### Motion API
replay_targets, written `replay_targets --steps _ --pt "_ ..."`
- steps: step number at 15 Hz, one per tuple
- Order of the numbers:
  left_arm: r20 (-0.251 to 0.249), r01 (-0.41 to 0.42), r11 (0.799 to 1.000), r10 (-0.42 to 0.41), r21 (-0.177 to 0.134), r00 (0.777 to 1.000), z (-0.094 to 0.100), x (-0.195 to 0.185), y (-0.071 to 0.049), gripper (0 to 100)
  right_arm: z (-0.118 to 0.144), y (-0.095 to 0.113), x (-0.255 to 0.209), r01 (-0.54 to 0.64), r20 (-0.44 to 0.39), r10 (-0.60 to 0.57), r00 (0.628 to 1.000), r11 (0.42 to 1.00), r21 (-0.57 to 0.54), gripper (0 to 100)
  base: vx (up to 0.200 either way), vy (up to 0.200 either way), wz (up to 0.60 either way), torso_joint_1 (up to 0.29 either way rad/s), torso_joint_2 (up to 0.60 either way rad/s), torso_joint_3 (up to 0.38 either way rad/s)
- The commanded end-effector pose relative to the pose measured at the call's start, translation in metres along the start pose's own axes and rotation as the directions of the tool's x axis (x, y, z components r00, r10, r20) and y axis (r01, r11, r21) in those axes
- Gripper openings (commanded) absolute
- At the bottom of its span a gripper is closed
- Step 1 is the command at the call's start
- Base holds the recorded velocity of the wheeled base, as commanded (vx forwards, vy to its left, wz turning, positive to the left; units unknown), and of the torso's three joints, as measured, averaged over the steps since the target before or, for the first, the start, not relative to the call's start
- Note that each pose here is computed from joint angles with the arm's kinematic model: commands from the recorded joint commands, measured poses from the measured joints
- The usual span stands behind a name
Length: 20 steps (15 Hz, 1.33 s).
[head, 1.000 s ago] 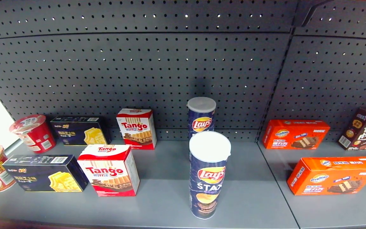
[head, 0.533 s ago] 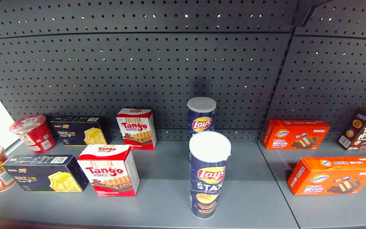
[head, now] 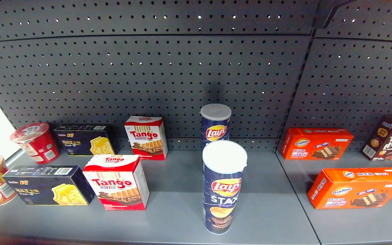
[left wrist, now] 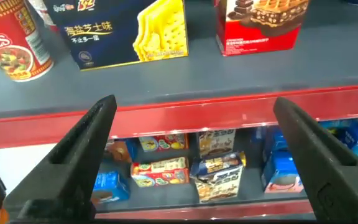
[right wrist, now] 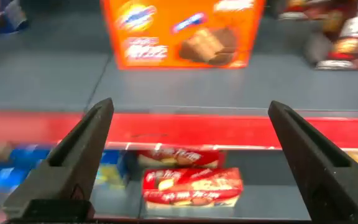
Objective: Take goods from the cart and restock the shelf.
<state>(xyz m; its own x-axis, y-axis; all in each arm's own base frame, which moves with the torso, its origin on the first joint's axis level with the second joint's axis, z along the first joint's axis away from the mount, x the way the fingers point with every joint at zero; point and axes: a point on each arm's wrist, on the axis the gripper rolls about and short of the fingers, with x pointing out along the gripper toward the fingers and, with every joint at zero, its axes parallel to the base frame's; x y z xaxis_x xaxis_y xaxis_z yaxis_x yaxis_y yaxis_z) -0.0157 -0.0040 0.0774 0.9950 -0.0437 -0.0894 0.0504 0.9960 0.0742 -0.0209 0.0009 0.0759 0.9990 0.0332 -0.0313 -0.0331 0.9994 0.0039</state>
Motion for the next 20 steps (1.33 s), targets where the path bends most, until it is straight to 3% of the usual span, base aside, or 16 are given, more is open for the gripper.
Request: replay_targets --steps 1,2,3,4,7,8,9,10,14,18,19,20 --pt "-0.003 0.001 1.000 -0.001 -0.001 1.000 0.0001 0.0002 0.0001 100 -0.0003 0.0000 -0.0019 -0.005 0.028 0.005 1.000 1.000 0.002 100 0.000 0.000 0.00 0.000 0.00 0.000" --pt "-0.005 -0.017 1.000 0.017 -0.020 1.000 0.0000 0.0002 0.0004 100 -0.0008 -0.0001 -0.0018 -0.002 0.027 0.002 1.000 1.000 0.004 100 0.000 0.000 0.00 0.000 0.00 0.000" --pt "-0.013 -0.090 0.995 0.090 -0.034 0.996 -0.0001 0.0003 0.0019 100 -0.0008 -0.0002 -0.0018 -0.001 0.027 0.001 1.000 1.000 0.002 100 0.000 0.000 0.00 0.000 0.00 0.000" --pt "-0.018 -0.203 0.977 0.202 -0.062 0.979 0.0001 -0.0001 0.0036 100 -0.0008 -0.0002 -0.0018 -0.001 0.027 0.001 1.000 1.000 0.001 100 0.000 0.000 0.00 0.000 0.00 0.000" --pt "-0.014 -0.159 0.986 0.159 -0.055 0.987 0.0001 0.0001 0.0026 100 -0.0003 -0.0002 -0.0019 -0.001 0.028 0.001 1.000 1.000 0.001 100 0.000 0.000 0.00 0.000 0.00 0.000" --pt "-0.005 -0.043 0.998 0.043 -0.042 0.999 0.0002 0.0003 0.0001 100 -0.0003 -0.0002 -0.0019 -0.001 0.028 0.001 1.000 1.000 0.001 100 0.000 0.000 0.00 0.000 0.00 0.000" --pt "-0.005 -0.003 1.000 0.003 -0.001 1.000 0.0002 0.0005 -0.0007 100 -0.0003 -0.0001 -0.0019 0.001 0.028 -0.001 1.000 1.000 -0.001 100 0.000 0.000 0.00 0.000 0.00 0.000" --pt "-0.004 0.005 1.000 -0.005 0.005 1.000 0.0001 0.0004 -0.0005 100 -0.0008 -0.0002 -0.0018 -0.001 0.027 0.001 1.000 1.000 -0.001 100 0.000 0.000 0.00 0.000 0.00 0.000" --pt "-0.006 -0.014 1.000 0.014 -0.018 1.000 0.0001 0.0004 -0.0002 100 -0.0006 -0.0002 -0.0018 -0.001 0.028 0.001 1.000 1.000 -0.001 100 0.000 0.000 0.00 0.000 0.00 0.000" --pt "-0.006 -0.014 1.000 0.014 -0.012 1.000 -0.0001 0.0003 -0.0002 100 -0.0006 -0.0002 -0.0018 -0.001 0.028 0.001 1.000 1.000 -0.001 100 0.000 0.000 0.00 0.000 0.00 0.000" --pt "-0.003 0.004 1.000 -0.004 -0.019 1.000 0.0003 0.0001 0.0003 100 -0.0006 -0.0002 -0.0019 -0.001 0.030 0.001 1.000 1.000 -0.001 100 0.000 0.000 0.00 0.000 0.00 0.000" --pt "0.009 0.083 0.996 -0.083 -0.011 0.997 0.0000 -0.0007 0.0015 100 -0.0006 -0.0002 -0.0018 -0.001 0.028 0.001 1.000 1.000 -0.001 100 0.000 0.000 0.00 0.000 0.00 0.000"
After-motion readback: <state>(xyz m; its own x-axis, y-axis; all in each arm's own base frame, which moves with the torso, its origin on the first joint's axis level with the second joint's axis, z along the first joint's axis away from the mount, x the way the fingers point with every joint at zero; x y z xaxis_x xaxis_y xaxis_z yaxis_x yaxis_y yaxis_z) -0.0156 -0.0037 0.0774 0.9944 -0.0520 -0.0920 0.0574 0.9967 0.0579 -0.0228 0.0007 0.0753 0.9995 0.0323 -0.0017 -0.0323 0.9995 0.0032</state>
